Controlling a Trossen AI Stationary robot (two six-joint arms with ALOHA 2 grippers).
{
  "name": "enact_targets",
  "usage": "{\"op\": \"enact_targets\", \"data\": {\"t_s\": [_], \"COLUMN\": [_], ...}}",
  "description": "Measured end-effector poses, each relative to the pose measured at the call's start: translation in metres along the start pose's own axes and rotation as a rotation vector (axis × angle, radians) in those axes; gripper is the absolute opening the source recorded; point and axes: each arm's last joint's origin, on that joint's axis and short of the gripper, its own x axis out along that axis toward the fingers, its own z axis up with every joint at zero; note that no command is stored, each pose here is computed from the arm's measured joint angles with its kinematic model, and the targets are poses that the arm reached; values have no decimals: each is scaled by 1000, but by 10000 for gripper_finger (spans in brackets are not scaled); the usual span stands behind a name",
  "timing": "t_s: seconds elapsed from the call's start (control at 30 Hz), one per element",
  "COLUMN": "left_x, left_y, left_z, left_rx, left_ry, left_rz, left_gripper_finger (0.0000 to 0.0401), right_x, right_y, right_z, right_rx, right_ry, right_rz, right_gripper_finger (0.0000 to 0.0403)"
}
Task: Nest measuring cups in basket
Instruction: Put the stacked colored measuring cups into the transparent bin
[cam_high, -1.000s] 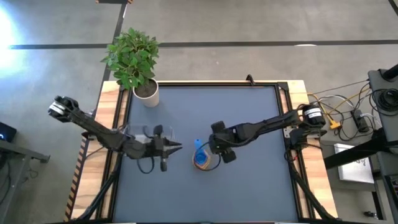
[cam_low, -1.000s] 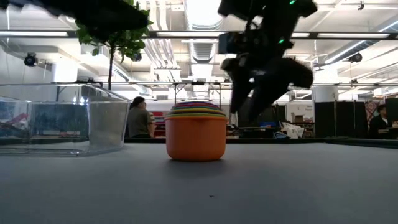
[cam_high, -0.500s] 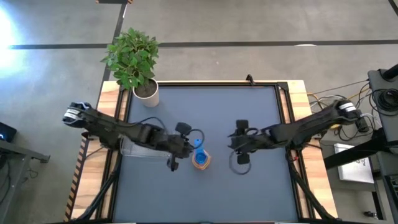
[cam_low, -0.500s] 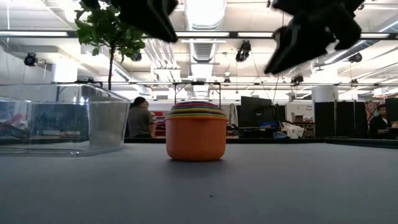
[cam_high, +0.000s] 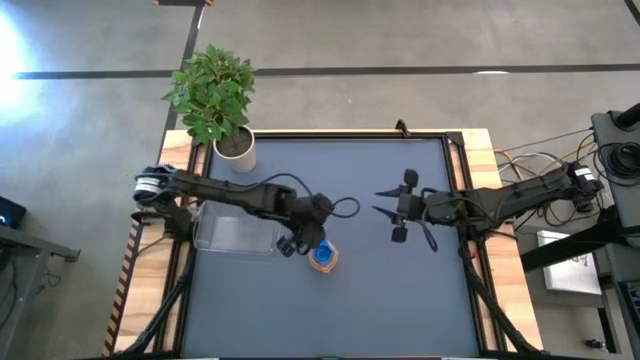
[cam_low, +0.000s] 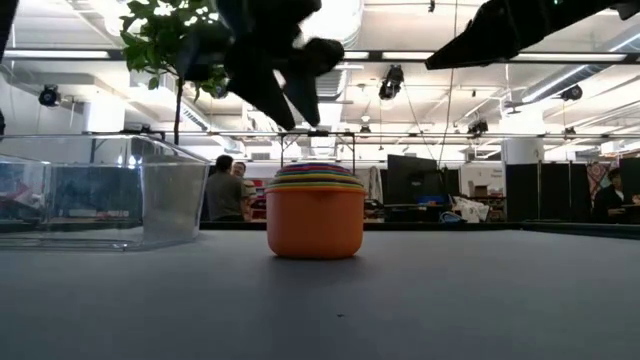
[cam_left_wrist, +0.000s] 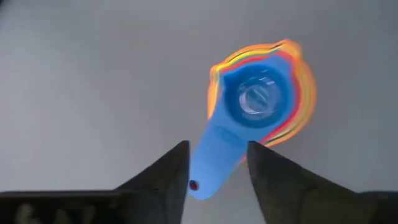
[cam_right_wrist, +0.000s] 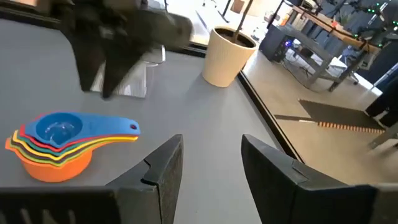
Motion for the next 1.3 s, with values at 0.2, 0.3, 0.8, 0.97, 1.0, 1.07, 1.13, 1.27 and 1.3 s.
{"op": "enact_targets", "data": {"t_s": [0.2, 0.3, 0.8, 0.97, 1.0, 1.07, 1.13, 1.27, 1.3], "left_x": [15, 19, 54, 56, 57, 58, 61, 74, 78], "left_y": [13, 18, 19, 21, 22, 23, 23, 20, 20], "left_z": [1, 1, -9, -12, -12, -12, -12, -15, -16], "left_rx": [55, 80, 309, 352, 352, 353, 359, 357, 355], "left_ry": [77, 126, 257, 241, 230, 210, 208, 204, 209], "left_rz": [-58, -99, -132, -126, -124, -122, -122, -165, -173], "left_gripper_finger": [234, 271, 295, 285, 283, 280, 279, 276, 276], "right_x": [2, 6, 11, 12, 12, 12, 12, 12, 12], "right_y": [2, 5, 7, 7, 7, 7, 7, 7, 7], "right_z": [-6, -9, 1, 0, 0, 0, 0, 0, 1], "right_rx": [-4, 13, -8, -10, -11, -10, -10, -10, -9], "right_ry": [19, 41, -66, -63, -63, -64, -65, -66, -67], "right_rz": [4, 8, 0, 1, 1, 1, 0, 0, 0], "right_gripper_finger": [142, 137, 124, 117, 115, 113, 111, 109, 109]}}
